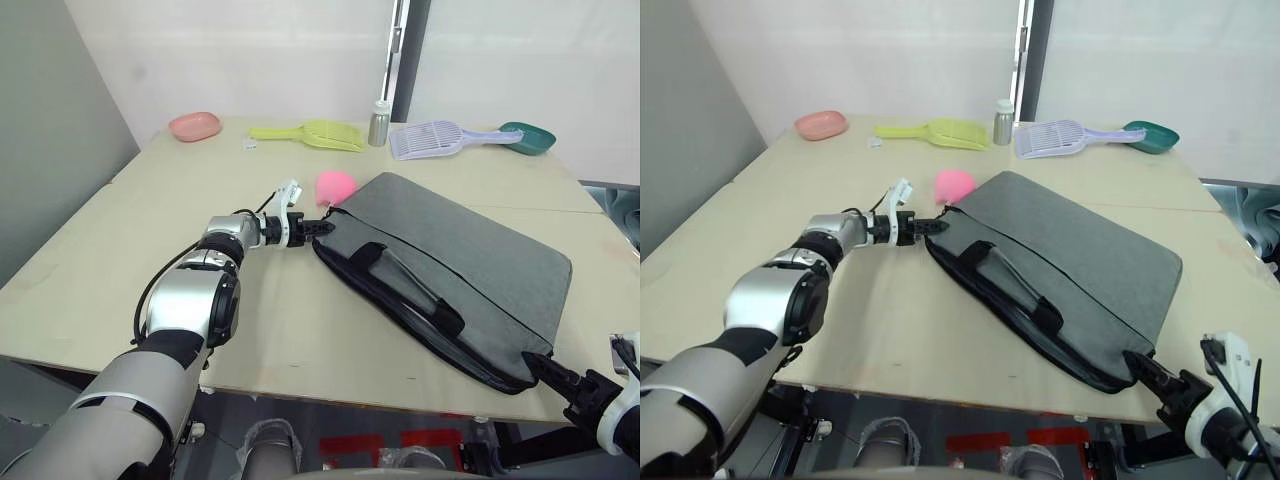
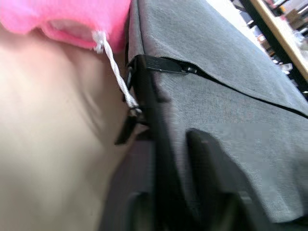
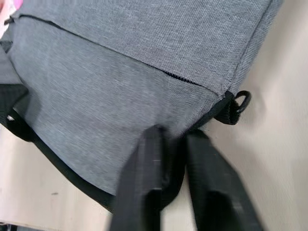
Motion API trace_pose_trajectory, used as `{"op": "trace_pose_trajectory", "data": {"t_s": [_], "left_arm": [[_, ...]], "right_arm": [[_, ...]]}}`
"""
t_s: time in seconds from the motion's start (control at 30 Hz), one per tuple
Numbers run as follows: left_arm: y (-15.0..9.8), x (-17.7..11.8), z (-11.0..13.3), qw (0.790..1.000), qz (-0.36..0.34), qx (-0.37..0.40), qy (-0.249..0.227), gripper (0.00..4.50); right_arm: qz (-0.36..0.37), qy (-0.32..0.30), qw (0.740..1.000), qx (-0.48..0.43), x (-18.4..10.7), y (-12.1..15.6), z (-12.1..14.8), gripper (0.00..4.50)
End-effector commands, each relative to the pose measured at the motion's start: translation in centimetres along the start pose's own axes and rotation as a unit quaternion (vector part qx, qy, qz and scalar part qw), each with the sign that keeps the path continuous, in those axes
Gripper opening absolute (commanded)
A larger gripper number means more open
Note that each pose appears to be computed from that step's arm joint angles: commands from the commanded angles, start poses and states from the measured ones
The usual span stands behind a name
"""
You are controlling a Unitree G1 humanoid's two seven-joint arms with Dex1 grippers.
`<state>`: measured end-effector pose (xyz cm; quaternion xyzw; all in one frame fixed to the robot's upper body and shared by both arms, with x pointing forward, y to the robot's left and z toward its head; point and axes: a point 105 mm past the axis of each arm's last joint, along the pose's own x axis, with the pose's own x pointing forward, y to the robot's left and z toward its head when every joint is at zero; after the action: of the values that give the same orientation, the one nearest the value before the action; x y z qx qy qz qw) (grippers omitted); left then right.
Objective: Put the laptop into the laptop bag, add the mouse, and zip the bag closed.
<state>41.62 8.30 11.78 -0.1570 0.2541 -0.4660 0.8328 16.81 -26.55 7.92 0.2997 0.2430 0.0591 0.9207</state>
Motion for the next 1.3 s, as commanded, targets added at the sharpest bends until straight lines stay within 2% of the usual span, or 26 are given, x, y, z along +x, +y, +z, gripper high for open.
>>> {"op": "trace_pose_trajectory", "data": {"t_s": [0.03,0.27,0.43,0.63,0.8,1.03,1.17,1.3], "left_arm": [[-0.7,-0.6,0.8,0.999,-0.032,0.019,0.004,0.03],[-1.3,-3.2,1.0,0.995,-0.086,0.033,0.025,0.03],[-0.9,-6.0,0.1,0.995,-0.068,0.059,0.050,0.03],[-2.2,-10.7,-2.8,0.990,-0.020,0.111,0.085,0.03],[-4.6,-13.3,-4.6,0.991,-0.001,0.101,0.086,0.03],[-5.6,-15.4,-7.3,0.994,0.045,0.060,0.083,0.03],[-4.8,-16.6,-8.8,0.992,0.079,0.041,0.090,0.03],[-3.4,-17.2,-8.8,0.990,0.106,0.040,0.084,0.03]], "right_arm": [[-0.013,0.012,1.000,0.007,0.0,-0.8,-0.6,0.00],[0.029,0.011,0.998,-0.051,1.0,0.9,1.6,0.00],[0.083,0.052,0.987,-0.125,2.7,3.1,2.3,0.00],[0.143,0.107,0.958,-0.226,6.1,5.8,3.4,0.00],[0.174,0.143,0.935,-0.274,7.5,7.1,3.5,0.00],[0.198,0.168,0.918,-0.300,8.4,7.4,3.5,0.00],[0.211,0.177,0.911,-0.307,8.7,7.7,3.3,0.00],[0.225,0.182,0.906,-0.310,8.6,8.0,3.1,0.00]]}}
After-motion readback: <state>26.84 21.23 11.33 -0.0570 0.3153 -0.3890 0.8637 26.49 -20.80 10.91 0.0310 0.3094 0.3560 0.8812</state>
